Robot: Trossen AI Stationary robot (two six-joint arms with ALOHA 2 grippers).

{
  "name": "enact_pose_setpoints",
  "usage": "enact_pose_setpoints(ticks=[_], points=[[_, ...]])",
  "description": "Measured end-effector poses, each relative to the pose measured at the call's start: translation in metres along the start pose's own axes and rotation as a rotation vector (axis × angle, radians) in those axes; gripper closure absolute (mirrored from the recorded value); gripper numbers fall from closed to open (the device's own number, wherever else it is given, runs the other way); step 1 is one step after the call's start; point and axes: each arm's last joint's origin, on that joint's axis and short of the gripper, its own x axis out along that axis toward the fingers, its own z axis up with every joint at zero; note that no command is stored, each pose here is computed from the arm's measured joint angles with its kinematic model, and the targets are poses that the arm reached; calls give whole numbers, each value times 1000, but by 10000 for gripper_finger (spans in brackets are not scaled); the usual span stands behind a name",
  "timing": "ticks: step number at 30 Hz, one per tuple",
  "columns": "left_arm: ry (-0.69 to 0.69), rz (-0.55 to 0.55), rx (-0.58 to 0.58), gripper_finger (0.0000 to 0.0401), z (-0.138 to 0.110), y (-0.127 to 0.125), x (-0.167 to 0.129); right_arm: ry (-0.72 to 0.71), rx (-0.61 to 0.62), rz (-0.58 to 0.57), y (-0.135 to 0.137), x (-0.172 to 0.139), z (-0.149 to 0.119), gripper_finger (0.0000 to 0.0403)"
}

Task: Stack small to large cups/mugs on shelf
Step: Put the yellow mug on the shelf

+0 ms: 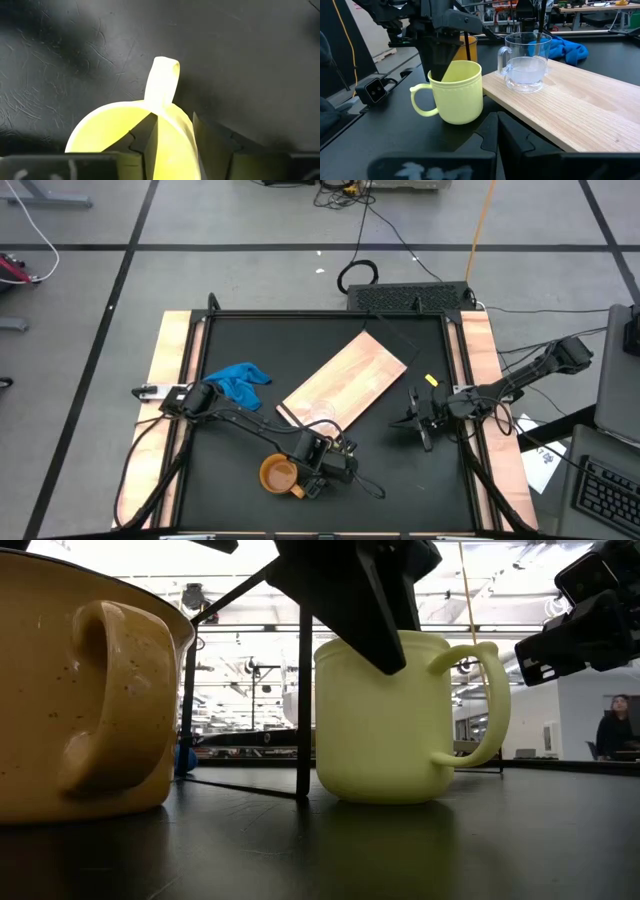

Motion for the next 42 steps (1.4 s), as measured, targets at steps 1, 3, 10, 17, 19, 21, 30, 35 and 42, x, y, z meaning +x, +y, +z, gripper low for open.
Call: enact_pose_setpoints(ticks=[1, 3, 10, 17, 19, 21, 30, 35, 42], points=[[0, 0, 0, 278, 0, 0, 0, 0, 0, 0, 0, 0, 0, 403], [0, 0, 0, 282, 0, 0, 0, 0, 0, 0, 0, 0, 0, 403], [-1, 0, -1, 292, 0, 1, 0, 0, -4, 0, 0, 0, 0, 403], [-34, -7, 9, 319, 1, 6, 0, 0, -6, 0, 0, 0, 0, 403], [-58, -24, 15, 333, 2, 7, 0, 0, -7, 0, 0, 0, 0, 403], [-74, -37, 18, 352, 3, 7, 0, 0, -7, 0, 0, 0, 0, 403], [-70, -55, 1, 392, 2, 7, 0, 0, -11, 0, 0, 0, 0, 403], [-67, -45, -7, 392, 2, 7, 0, 0, -11, 0, 0, 0, 0, 403], [-92, -33, 7, 394, 8, 10, -8, -8, -10, 1, 0, 0, 1, 403]])
